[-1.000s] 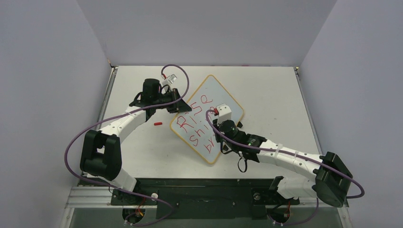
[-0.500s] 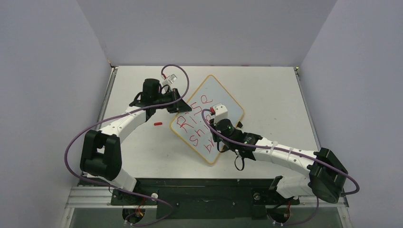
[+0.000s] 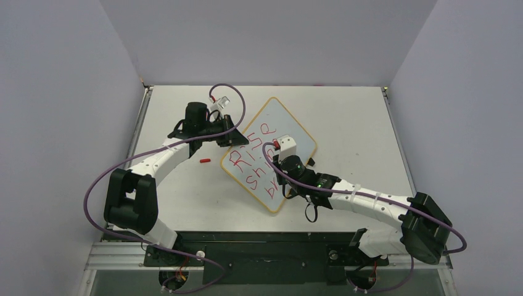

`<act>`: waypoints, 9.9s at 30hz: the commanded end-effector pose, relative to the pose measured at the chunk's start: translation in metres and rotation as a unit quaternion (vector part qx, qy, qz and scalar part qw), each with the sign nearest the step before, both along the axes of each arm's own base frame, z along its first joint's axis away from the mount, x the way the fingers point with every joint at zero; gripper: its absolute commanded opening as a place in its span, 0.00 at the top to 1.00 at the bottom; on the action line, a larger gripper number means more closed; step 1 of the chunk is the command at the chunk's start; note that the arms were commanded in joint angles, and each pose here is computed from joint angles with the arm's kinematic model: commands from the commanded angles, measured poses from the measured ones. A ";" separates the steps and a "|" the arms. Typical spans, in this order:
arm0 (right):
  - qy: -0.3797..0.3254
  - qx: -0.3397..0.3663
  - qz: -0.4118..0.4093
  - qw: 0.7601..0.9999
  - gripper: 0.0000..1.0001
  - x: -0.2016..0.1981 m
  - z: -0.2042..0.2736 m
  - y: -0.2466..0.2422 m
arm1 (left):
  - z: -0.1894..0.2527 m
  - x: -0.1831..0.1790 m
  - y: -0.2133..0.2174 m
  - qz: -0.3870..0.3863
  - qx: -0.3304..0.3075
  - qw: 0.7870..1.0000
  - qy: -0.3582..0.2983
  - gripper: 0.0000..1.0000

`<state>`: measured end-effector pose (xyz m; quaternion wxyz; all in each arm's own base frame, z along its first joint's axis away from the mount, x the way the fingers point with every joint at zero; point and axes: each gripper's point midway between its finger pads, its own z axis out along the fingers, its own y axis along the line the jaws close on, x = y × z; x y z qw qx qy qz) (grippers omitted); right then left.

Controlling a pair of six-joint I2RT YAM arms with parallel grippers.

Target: Write a sentence on the whiteboard

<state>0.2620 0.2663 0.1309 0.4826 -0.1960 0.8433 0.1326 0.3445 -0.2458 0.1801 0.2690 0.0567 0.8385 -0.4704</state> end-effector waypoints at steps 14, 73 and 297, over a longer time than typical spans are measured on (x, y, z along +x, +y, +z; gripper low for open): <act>-0.027 0.032 -0.026 0.999 1.00 0.013 0.030 -0.007 | 0.027 0.016 0.001 0.006 0.005 0.997 -0.071 1.00; 0.011 0.080 -0.019 0.997 1.00 0.040 0.016 -0.008 | 0.024 0.017 0.001 0.007 0.009 0.998 -0.070 1.00; 0.055 0.098 -0.057 0.992 1.00 0.057 0.005 -0.028 | 0.041 0.007 0.004 0.003 -0.008 0.996 -0.084 1.00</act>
